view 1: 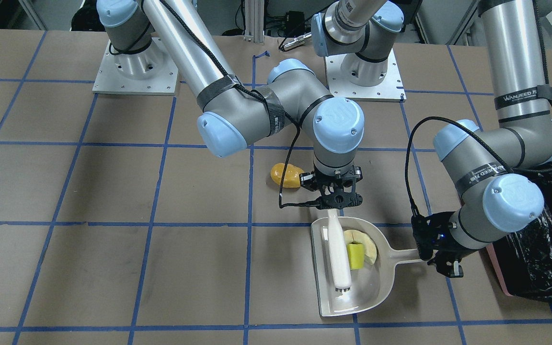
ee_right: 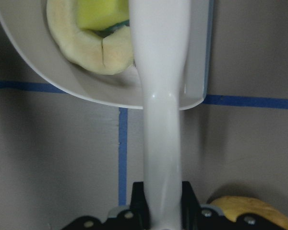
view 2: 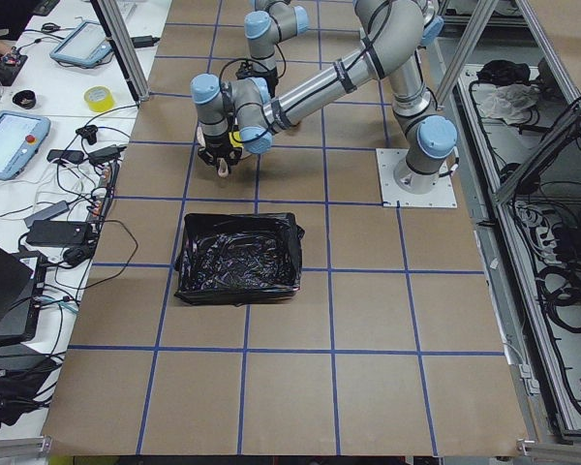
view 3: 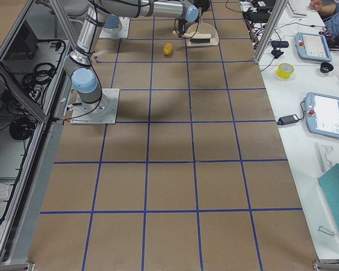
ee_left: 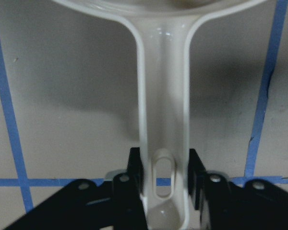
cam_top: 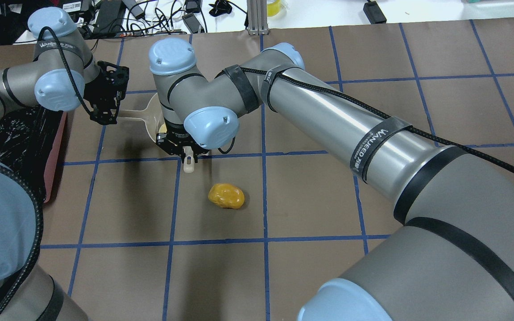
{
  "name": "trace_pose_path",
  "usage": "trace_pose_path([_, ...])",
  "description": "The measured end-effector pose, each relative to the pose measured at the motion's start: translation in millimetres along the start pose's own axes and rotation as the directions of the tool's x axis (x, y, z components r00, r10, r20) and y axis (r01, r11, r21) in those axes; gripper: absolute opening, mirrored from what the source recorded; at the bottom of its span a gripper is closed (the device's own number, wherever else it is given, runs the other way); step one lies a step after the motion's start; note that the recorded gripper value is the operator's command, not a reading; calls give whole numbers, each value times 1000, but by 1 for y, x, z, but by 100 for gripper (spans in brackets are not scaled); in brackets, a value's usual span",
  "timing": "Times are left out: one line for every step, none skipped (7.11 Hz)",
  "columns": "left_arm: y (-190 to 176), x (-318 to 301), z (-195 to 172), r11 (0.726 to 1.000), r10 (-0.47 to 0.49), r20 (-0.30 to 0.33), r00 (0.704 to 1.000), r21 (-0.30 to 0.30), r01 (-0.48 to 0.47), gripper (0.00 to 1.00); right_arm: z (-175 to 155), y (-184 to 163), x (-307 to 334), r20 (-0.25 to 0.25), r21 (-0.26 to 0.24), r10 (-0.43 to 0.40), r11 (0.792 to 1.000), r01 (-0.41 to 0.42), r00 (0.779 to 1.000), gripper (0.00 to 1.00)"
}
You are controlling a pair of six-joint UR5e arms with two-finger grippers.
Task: Sweep and dump trash into bin
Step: 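Sweep the banana peel and sponge into the dustpan with the right gripper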
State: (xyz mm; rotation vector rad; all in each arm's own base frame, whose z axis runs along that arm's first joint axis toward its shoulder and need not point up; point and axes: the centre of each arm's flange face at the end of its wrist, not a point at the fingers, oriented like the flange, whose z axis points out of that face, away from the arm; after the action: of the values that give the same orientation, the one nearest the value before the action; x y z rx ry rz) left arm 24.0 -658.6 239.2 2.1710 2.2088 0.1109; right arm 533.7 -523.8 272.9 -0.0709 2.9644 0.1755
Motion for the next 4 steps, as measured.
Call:
trace_pose_path([0,0,0,1000,0,0,1000,1,0,0,-15,-2,4,9,-1,30,1000,-30,1000,0])
trace_pose_path([1,1,-2,1000,0,2,1000,-2,0,0,-40,-6,24,-24,5,59,998,-59,998,0])
trace_pose_path([2,4,-5,1000,2,2,1000,-6,-2,0,-69,-6,52,-77,16,84,996,-83,993,0])
trace_pose_path([3,11,-5,1000,3,-3,1000,-7,-3,0,-96,2,80,-124,13,112,994,-111,986,0])
